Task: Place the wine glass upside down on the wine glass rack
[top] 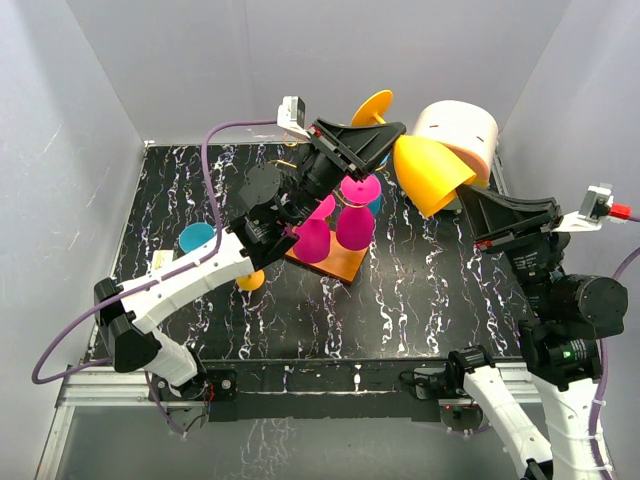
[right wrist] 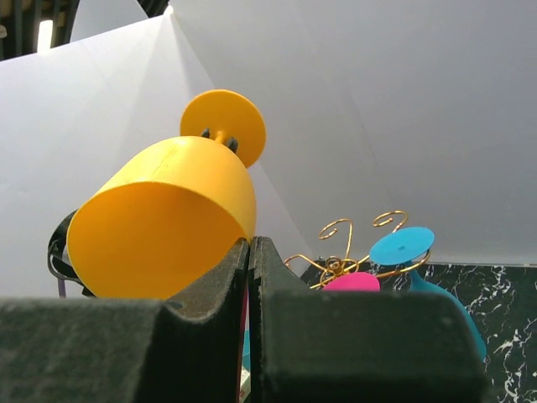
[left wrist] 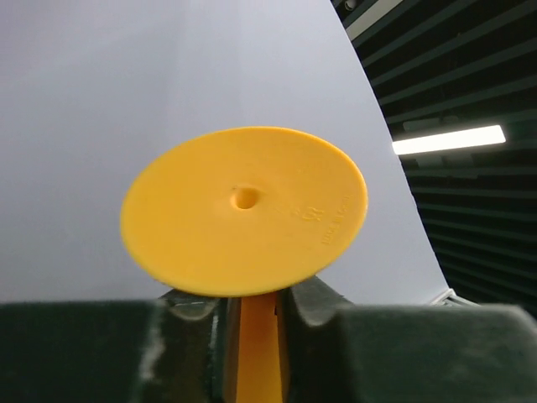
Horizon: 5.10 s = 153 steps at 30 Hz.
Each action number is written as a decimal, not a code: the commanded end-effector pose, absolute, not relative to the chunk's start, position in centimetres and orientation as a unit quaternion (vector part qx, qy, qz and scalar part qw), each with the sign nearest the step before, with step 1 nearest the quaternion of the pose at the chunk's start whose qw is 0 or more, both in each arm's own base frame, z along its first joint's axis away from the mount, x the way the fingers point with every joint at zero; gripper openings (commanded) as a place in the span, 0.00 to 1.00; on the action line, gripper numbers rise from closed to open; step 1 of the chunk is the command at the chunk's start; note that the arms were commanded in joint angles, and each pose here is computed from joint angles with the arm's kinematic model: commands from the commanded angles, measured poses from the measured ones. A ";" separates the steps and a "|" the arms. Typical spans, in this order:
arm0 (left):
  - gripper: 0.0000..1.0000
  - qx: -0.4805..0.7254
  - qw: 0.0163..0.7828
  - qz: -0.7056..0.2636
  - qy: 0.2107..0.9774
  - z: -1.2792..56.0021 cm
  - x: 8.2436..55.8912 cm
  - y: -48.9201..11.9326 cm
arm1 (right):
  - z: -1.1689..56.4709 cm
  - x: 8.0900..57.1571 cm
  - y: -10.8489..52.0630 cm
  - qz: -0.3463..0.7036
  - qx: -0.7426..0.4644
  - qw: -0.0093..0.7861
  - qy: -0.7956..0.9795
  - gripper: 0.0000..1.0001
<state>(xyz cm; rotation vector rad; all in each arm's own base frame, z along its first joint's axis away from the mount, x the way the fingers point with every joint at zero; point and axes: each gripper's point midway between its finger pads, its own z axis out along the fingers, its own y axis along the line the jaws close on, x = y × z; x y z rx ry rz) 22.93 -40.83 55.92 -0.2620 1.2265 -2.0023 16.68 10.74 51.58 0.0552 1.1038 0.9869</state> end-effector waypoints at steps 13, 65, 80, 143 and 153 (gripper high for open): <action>0.00 -0.053 0.492 -0.747 0.444 59.4 22.2 -37.3 | 50.1 16.7 6.8 0.386 0.123 0.755 0.516 0.35; 0.00 0.490 0.601 -0.520 0.358 46.3 14.7 -41.1 | 46.5 14.6 18.4 0.584 -0.019 0.380 0.717 0.35; 0.22 0.444 0.505 -0.583 0.456 43.0 13.5 -40.6 | 45.4 14.6 18.2 0.578 -0.001 0.374 0.725 0.00; 0.00 0.039 0.213 -0.569 0.793 38.0 13.4 -33.6 | 41.0 17.0 18.2 0.554 -0.007 0.392 0.734 0.57; 0.00 -0.020 0.298 -0.481 0.824 37.7 13.9 -26.5 | 41.6 18.8 17.6 0.526 0.006 0.421 0.739 0.57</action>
